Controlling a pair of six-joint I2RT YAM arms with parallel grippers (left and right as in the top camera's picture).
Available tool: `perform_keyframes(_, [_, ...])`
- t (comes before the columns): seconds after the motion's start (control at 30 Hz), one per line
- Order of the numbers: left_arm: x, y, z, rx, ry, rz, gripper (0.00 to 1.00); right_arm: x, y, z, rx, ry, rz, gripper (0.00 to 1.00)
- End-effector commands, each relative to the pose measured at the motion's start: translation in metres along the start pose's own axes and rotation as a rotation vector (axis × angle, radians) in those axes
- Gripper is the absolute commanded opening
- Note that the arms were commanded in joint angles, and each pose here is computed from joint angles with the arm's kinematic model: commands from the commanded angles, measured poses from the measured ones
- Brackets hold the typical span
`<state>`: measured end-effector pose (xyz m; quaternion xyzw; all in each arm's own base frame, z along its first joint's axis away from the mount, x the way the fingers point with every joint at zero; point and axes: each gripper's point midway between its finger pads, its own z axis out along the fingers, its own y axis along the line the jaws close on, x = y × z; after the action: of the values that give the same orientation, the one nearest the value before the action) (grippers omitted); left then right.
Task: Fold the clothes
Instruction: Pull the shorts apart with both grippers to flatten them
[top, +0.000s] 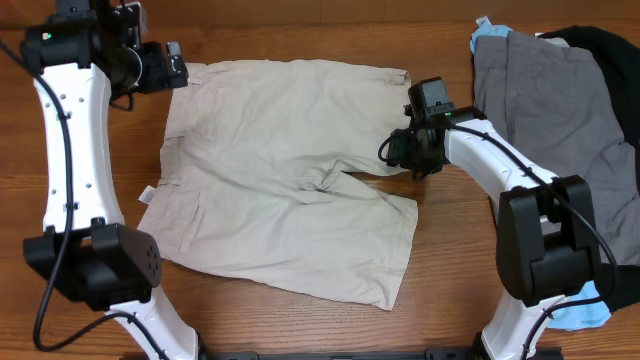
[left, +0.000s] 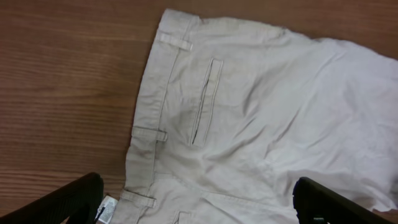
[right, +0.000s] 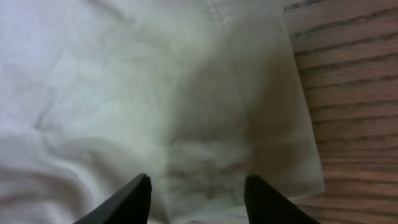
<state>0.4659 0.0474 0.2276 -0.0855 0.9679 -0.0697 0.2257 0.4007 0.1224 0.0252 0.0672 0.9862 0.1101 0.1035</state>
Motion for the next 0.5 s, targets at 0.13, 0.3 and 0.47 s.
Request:
perform_keyframes(0.13, [0.015,0.005,0.040,-0.012,0.113,0.020,1.00,0.006,-0.016,0.034,0.060,0.054,0.026,0.27])
perform_keyframes(0.3, [0.017,0.009,0.048,-0.024,0.131,0.019,1.00,-0.004,-0.044,0.039,0.133,0.020,0.098,0.21])
perform_keyframes(0.47, [0.016,0.008,0.049,-0.022,0.125,0.042,1.00,-0.020,-0.078,0.033,0.147,-0.011,0.182,0.21])
